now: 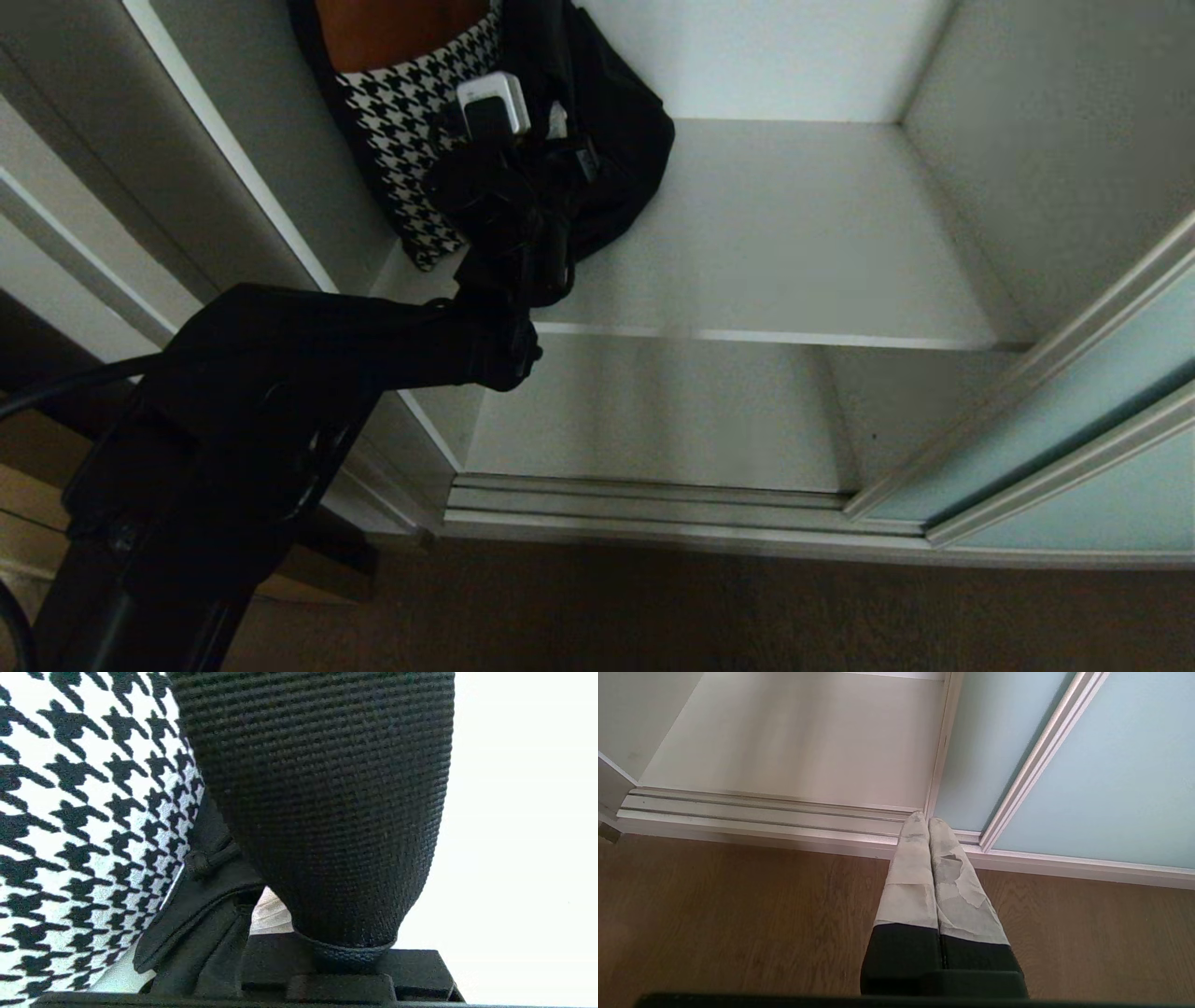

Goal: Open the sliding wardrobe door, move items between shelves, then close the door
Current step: Place the bag on the lower shelf

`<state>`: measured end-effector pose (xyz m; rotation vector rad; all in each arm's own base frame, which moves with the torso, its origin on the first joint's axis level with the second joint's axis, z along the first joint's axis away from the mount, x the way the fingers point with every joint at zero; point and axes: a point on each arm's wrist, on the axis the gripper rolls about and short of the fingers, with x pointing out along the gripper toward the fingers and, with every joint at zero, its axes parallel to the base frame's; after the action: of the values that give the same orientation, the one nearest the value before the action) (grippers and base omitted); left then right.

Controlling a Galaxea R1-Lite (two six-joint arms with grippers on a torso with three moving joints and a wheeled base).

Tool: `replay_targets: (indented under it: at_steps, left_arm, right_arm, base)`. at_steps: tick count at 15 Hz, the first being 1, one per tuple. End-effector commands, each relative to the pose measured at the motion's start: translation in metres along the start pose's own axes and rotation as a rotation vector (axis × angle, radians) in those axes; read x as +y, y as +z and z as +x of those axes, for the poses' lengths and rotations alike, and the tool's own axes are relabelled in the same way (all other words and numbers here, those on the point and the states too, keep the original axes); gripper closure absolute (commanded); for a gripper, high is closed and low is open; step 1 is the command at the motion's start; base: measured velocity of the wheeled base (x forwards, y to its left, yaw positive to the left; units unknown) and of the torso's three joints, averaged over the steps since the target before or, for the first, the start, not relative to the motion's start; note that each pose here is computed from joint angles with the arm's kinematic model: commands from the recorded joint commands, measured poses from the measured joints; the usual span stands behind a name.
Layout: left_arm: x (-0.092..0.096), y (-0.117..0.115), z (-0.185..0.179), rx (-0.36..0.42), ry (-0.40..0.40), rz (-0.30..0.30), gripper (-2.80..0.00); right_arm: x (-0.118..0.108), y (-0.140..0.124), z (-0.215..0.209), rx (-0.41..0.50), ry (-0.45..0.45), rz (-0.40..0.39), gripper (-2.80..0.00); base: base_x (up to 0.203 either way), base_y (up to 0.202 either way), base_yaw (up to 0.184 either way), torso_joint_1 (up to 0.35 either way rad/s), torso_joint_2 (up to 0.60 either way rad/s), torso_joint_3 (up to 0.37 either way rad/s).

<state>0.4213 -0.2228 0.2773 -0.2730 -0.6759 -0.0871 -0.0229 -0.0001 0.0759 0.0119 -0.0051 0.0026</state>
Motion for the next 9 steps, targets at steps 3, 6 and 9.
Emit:
replay_targets:
  at_steps: [3,6,9]
  left_arm:
    - [-0.017,0.062,0.001,-0.087,0.006,-0.072,0.0]
    - [-0.028,0.105,-0.005,-0.063,0.003,-0.091,0.0]
    - [-0.027,0.112,-0.01,0.036,0.005,-0.045,0.0]
  right_arm:
    - [0.0,0.0,0.0,-0.001,0.0,0.0,0.0]
    - [0.0,0.0,0.0,-0.001,0.0,-0.001,0.0]
    - [0.0,0.0,0.0,-0.001,0.0,0.0,0.0]
  base:
    - [0.0,0.0,0.0,0.0,0.0,0.0]
    - [0.0,0.0,0.0,0.0,0.0,0.0]
    - [0.0,0.0,0.0,0.0,0.0,0.0]
